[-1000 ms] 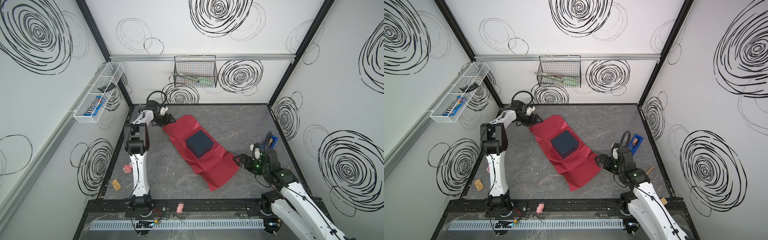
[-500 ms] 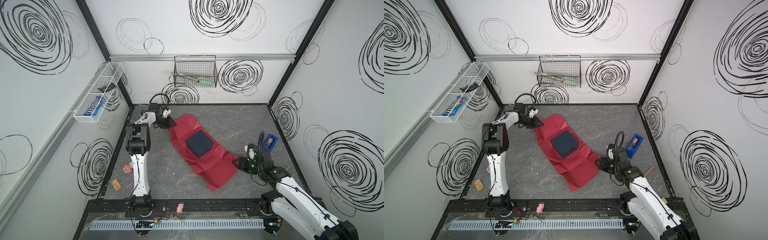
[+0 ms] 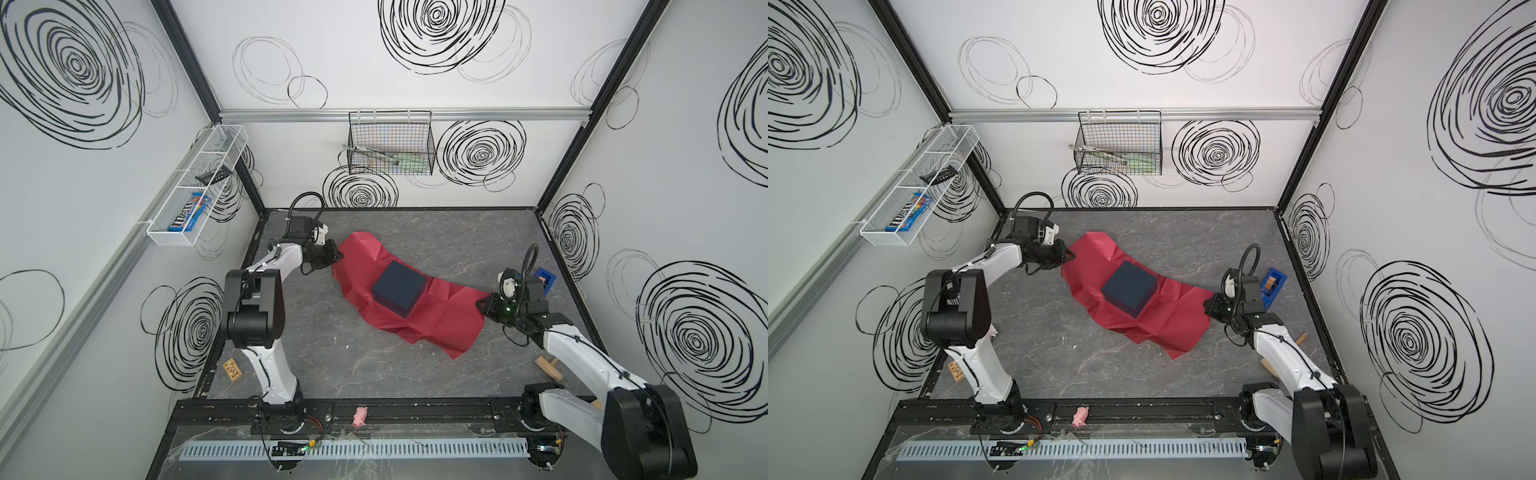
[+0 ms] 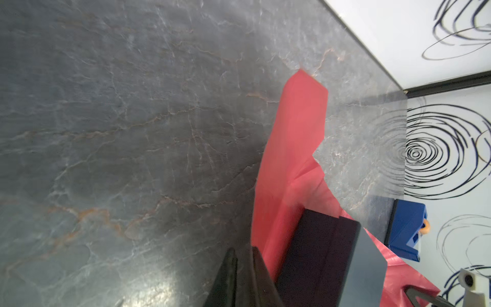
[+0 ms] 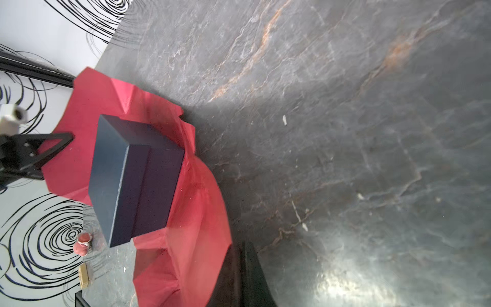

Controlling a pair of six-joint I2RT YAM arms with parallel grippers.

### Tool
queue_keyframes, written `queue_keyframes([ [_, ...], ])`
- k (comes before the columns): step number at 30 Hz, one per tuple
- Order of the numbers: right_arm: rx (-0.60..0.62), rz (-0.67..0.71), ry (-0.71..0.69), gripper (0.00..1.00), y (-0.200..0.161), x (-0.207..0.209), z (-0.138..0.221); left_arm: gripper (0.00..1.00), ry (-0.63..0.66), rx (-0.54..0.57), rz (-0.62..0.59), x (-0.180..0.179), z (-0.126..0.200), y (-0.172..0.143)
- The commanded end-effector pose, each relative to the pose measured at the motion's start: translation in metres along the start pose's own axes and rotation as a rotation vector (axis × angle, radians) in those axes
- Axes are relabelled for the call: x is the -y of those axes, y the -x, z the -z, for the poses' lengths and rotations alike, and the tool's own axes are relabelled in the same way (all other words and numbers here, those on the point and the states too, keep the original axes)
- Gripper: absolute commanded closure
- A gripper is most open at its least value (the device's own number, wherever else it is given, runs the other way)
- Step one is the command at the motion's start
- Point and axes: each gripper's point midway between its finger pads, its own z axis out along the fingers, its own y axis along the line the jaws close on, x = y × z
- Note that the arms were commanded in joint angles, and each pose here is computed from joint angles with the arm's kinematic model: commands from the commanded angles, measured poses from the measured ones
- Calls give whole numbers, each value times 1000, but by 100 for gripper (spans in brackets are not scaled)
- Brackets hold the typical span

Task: Wrap a gift box in wrapping paper
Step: Rotate the wrapping paper at the center of the table, then fold the wrapping paper around the gift box.

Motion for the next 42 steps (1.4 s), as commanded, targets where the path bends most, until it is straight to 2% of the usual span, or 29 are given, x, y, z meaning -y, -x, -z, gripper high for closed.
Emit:
queue_keyframes([
  [1, 15, 90, 91, 92, 37, -26, -10, 82, -1, 51, 33, 5, 2, -21],
  [8, -164, 124, 177, 95, 58, -44, -56, 78, -29, 92, 42, 20, 14, -75],
  [13, -162, 146, 159, 92, 76, -44, -69, 72, -25, 151, 24, 27, 34, -86],
  [17, -147, 156, 145, 86, 90, -45, -69, 65, -50, 132, -6, 33, 39, -88],
  [20, -140, 154, 132, 79, 98, -44, -67, 63, -79, 104, -22, 38, 37, -88],
  [21, -140, 151, 116, 71, 100, -43, -66, 64, -88, 100, -32, 40, 37, -88],
  [22, -141, 159, 106, 57, 102, -45, -63, 64, -97, 97, -42, 42, 37, -87],
  [29, -106, 196, 47, 1, 90, -47, -34, 65, -150, 78, -124, 65, 39, -87],
  [38, -103, 121, -88, 3, 65, -2, -23, 66, -151, 36, -217, 94, 29, -107],
  [42, -118, 117, -71, 3, 51, 7, -23, 67, -134, 25, -246, 98, 27, -115],
])
